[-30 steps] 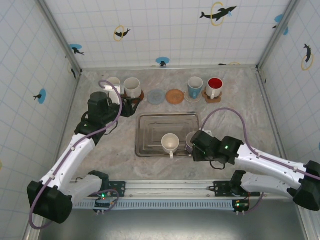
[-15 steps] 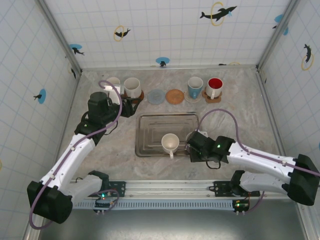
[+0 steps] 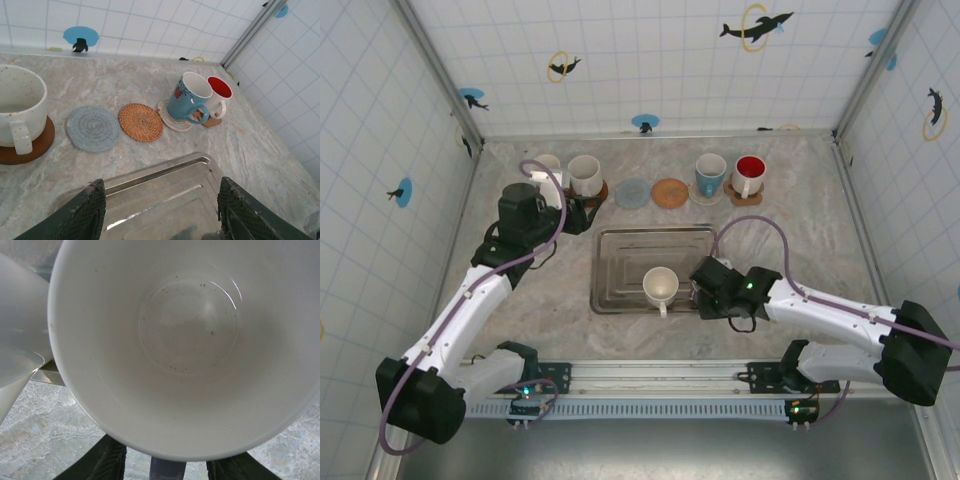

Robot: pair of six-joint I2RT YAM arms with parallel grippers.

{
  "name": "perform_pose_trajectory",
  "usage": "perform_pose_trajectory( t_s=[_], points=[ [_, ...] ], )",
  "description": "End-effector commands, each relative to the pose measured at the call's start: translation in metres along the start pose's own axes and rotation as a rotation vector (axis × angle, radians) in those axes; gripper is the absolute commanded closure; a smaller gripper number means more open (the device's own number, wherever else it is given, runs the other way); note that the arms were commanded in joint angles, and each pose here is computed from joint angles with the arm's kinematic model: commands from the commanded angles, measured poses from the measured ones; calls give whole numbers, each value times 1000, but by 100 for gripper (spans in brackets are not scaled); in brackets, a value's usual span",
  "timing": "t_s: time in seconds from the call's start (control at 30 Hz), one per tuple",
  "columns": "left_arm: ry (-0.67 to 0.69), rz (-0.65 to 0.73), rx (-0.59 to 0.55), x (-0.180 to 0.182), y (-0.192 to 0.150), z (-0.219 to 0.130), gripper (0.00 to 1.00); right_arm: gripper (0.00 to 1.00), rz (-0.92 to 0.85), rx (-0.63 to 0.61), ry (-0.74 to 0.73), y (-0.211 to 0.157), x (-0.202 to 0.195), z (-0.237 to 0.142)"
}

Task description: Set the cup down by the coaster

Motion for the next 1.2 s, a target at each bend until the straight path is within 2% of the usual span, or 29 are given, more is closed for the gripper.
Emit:
perform_pose_trajectory(
  t_s=[0.0, 0.6, 0.9, 1.03, 1.17],
  points=[
    [0, 19, 11, 0, -2, 2, 40, 59, -1, -6, 2, 1, -2, 5],
    [-2, 20, 15, 0, -2, 3, 40, 65, 21, 14, 1, -3, -6, 20],
    [1, 20, 16, 0, -2, 3, 40, 85, 22, 8, -4, -2, -7, 17],
    [0, 20, 15, 0, -2, 3, 40, 99, 8, -2, -38, 1, -10, 9],
    [0, 20, 14, 0, -2, 3, 40, 100, -2, -34, -48, 7, -10, -3]
  ],
)
Point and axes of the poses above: each hand's point on the last joint's axis, 136 mm out from that joint toward the fingers, its own z axis out along the fingers, its own x axis along the line the jaws close on, y = z × x, the point moved 8 cm from there along -z, back along the fingers, and after that the axes turned 9 degrees about -z, right-handed, at the moved point
